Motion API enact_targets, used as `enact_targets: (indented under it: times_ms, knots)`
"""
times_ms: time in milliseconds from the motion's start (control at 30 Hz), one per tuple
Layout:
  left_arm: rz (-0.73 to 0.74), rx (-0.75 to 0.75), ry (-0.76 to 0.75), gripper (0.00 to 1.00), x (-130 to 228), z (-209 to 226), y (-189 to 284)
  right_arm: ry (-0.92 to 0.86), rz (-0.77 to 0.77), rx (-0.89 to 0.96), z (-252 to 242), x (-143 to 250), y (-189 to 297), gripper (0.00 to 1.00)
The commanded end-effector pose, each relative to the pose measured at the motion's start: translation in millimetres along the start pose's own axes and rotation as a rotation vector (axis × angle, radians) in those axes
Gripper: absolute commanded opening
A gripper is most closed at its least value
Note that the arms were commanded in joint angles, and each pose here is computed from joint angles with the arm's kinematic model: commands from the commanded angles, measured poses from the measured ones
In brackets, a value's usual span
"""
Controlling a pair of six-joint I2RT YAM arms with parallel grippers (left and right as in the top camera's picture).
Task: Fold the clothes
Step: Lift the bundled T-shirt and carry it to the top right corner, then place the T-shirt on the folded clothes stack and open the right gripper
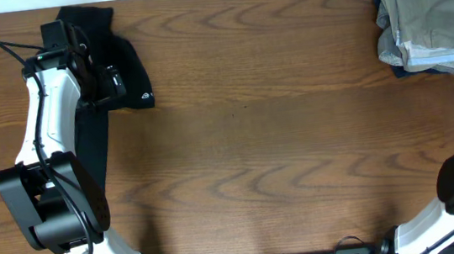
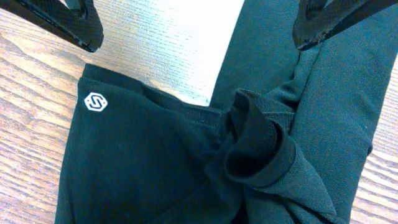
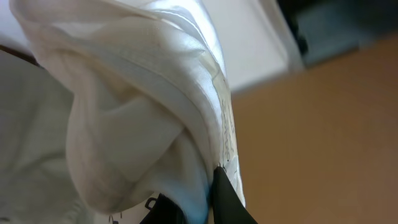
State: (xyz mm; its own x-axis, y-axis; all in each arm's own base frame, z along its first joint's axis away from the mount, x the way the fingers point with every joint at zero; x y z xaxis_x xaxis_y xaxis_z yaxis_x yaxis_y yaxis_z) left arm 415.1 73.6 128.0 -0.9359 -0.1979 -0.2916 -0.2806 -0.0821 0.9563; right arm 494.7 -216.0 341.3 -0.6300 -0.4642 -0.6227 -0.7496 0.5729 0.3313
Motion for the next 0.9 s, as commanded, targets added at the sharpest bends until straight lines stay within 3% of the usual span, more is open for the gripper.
enact_targets:
  times_ms: [0, 200, 500, 867]
  knots:
    - [0.0, -0.003, 0.041, 0.98, 1, 2, 1, -0.117, 0.118, 0.078, -10, 34, -22, 0.01]
    - [-0.005, -0.002, 0.057, 0.98, -1, 2, 1, -0.162, 0.24, 0.119, -3, 72, -48, 0.01]
    - [-0.004, -0.002, 0.06, 0.98, 0, 2, 1, -0.153, 0.299, 0.137, 17, 88, -68, 0.01]
    - [-0.004, -0.002, 0.06, 0.98, 0, 2, 1, -0.246, 0.236, -0.189, 119, 64, -75, 0.01]
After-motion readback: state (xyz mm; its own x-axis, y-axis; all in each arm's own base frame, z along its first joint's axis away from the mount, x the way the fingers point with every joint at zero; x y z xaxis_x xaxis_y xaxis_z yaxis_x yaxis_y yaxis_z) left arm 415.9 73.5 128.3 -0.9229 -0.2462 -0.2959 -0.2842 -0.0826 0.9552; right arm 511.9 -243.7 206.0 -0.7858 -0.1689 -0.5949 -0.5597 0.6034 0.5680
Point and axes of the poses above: each gripper's point midway between its finger pads, its own y axis back along the fingers, its own z axis along the line the jaws close on, x = y × z, the point moved 3 cm from there along y, back along the fingers, and after that the axes turned 6 degrees about -y, right-handed, at the moved point
